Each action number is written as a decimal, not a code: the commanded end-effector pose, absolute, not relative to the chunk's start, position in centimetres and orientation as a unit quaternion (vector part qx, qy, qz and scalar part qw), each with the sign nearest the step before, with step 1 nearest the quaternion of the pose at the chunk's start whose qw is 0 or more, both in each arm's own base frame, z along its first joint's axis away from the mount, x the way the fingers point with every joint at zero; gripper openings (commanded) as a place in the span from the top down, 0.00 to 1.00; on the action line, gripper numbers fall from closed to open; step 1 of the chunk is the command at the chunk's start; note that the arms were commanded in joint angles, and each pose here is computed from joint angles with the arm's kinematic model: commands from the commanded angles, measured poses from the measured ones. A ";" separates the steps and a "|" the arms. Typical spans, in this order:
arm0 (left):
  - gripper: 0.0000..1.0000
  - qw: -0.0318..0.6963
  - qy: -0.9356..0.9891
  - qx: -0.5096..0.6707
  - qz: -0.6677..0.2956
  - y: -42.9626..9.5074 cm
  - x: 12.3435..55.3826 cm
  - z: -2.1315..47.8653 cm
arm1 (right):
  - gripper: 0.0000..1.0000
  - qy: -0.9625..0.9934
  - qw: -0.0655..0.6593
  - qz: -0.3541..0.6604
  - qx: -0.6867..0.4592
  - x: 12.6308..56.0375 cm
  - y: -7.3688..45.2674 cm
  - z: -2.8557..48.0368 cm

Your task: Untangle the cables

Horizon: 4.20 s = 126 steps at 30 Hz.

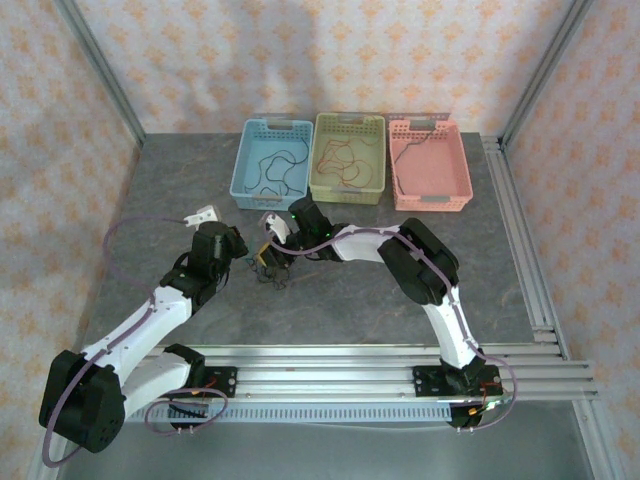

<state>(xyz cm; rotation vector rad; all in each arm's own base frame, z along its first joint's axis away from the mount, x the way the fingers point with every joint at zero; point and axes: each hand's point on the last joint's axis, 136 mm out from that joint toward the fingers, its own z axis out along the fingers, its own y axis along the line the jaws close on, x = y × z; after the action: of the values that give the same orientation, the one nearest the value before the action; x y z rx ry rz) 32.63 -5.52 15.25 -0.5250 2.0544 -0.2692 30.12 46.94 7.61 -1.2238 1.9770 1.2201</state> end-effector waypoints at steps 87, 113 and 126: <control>1.00 0.495 0.808 -0.217 -0.237 -9.5 40.3 27.6 | 1.00 0.732 0.646 0.199 0.083 44.7 16.6 18.8; 1.00 0.360 0.824 0.004 -0.438 -40.1 56.1 28.0 | 1.00 0.720 0.654 0.151 0.175 38.8 10.2 17.1; 1.00 0.388 0.784 -0.028 -0.484 -45.6 58.8 21.6 | 1.00 0.727 0.647 0.162 0.163 39.3 11.1 16.9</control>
<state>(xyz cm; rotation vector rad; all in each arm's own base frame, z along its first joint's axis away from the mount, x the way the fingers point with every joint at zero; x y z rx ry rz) 59.49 -43.77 16.12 -0.1252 2.1521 -1.1744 38.70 10.79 16.00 0.3561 1.6812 0.3432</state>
